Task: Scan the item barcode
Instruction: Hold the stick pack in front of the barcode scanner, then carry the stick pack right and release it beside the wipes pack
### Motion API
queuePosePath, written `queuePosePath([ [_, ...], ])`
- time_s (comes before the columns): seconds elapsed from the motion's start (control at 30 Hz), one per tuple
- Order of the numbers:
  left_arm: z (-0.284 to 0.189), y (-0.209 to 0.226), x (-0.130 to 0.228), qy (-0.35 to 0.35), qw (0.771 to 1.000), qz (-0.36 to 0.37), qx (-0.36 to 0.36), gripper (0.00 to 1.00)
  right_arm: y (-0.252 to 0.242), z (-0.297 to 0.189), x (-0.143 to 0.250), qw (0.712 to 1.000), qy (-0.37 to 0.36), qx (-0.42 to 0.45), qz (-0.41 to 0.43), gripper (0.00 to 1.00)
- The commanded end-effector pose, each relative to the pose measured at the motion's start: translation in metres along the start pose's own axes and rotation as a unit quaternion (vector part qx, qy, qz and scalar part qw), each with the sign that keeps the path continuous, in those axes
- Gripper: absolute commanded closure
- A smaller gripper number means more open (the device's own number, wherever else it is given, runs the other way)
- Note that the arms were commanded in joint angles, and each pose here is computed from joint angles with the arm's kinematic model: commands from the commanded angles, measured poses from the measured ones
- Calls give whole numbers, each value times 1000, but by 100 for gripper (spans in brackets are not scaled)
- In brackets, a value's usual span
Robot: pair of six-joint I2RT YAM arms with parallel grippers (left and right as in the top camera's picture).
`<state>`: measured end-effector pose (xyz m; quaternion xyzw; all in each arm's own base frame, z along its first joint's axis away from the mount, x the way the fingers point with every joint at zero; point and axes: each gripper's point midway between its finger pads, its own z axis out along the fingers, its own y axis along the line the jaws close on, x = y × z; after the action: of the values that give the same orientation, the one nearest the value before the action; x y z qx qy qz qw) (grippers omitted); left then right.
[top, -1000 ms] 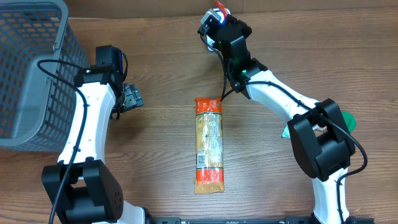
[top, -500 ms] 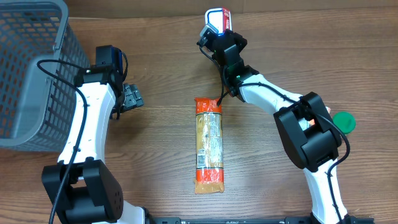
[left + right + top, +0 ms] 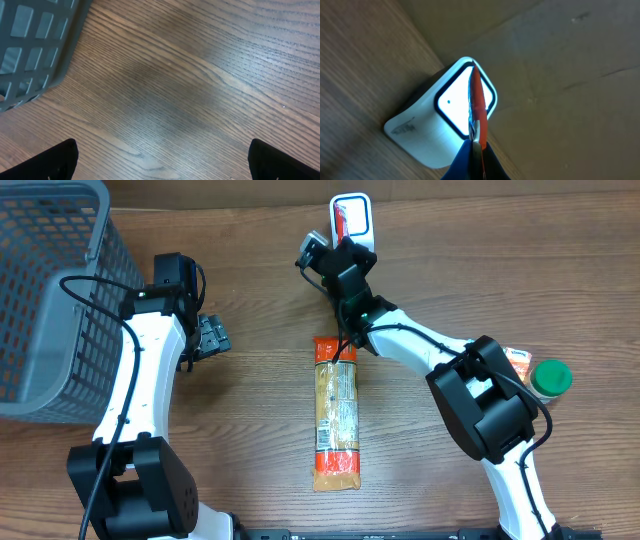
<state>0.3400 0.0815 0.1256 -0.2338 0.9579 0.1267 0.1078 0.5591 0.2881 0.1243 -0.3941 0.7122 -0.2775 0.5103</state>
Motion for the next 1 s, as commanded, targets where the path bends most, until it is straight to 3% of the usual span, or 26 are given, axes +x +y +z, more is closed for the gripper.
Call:
queuePosePath([
  [0.0, -11, 1, -7, -19, 1000, 8, 3, 0, -13, -3, 1, 1000, 14, 3, 21, 96],
  [0.17, -11, 1, -7, -19, 1000, 8, 4, 0, 7, -3, 12, 998, 26, -45, 38, 96],
  [0.33, -11, 1, -7, -19, 1000, 8, 3, 0, 1, -6, 9, 997, 29, -39, 52, 96],
  [0.5, -11, 1, -7, -19, 1000, 8, 4, 0, -46, -29, -6, 990, 23, -14, 140, 97],
  [0.7, -11, 1, -7, -19, 1000, 8, 4, 0, -132, -88, -2, 968, 34, -24, 246, 96],
  [0.9, -11, 1, -7, -19, 1000, 8, 3, 0, -166, -154, 36, 941, 74, -132, 304, 96],
  [0.97, -11, 1, -7, -19, 1000, 8, 3, 0, -160, -178, 76, 923, 136, -189, 307, 96],
])
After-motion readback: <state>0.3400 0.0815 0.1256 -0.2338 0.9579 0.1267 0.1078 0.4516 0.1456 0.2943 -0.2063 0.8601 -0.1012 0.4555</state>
